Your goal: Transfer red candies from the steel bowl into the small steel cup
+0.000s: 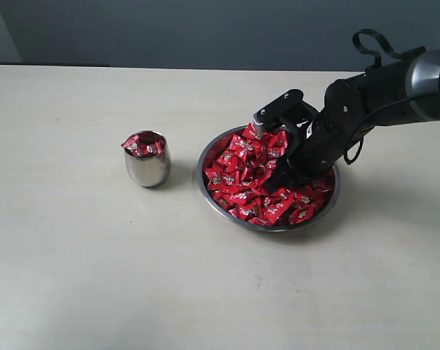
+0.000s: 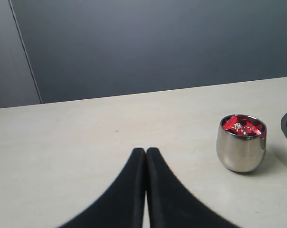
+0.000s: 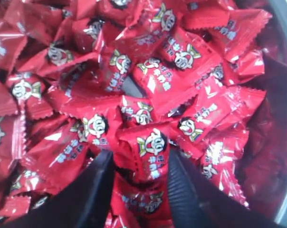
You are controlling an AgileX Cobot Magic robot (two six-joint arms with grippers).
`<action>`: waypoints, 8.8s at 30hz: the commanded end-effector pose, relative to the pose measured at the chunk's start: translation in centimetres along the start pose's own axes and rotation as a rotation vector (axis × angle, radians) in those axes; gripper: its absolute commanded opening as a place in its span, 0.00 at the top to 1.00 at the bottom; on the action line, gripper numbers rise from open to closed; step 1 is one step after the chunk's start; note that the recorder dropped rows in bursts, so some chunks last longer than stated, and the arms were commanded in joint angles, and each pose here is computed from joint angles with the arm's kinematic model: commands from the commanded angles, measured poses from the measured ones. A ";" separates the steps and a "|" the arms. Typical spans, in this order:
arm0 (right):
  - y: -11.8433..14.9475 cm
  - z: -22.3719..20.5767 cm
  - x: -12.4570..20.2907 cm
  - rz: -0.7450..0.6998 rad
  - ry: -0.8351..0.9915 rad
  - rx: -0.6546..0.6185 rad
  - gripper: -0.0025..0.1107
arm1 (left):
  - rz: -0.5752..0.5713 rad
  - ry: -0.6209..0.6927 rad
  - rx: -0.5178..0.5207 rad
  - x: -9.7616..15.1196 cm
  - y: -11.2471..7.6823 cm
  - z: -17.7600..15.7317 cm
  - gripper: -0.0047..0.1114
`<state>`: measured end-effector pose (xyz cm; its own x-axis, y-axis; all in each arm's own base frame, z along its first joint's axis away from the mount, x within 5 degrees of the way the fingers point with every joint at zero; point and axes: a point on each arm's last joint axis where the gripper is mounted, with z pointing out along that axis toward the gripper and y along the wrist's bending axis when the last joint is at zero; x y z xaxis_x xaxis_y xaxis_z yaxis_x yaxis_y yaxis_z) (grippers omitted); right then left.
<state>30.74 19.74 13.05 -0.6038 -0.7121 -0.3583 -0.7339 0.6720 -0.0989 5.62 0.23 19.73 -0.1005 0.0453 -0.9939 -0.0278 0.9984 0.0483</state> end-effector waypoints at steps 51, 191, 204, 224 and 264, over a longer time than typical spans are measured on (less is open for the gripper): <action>8.3 -5.0 -14.7 -0.185 -0.401 -0.231 0.98 | 0.000 -0.006 0.003 0.1 0.0 0.0 0.96; -3.8 -23.9 12.9 0.581 -0.703 0.345 0.98 | 0.000 -0.006 0.003 0.1 0.0 0.0 0.96; 1.2 -23.8 22.3 0.750 -0.886 0.541 0.98 | 0.000 -0.006 0.003 0.1 0.0 0.0 0.96; 4.2 -18.4 26.7 0.599 -0.858 0.659 0.98 | 0.000 -0.006 0.003 0.1 0.0 0.0 0.96; 4.9 -16.8 27.4 0.557 -0.853 0.562 0.98 | 0.000 -0.007 0.003 0.0 0.0 0.0 0.96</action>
<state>5.41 0.10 18.47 -0.2402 -0.0536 -0.9692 -0.0487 0.9979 -0.0431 5.62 0.23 19.73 -0.1005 0.0453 -0.9939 -0.0278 0.9984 0.0483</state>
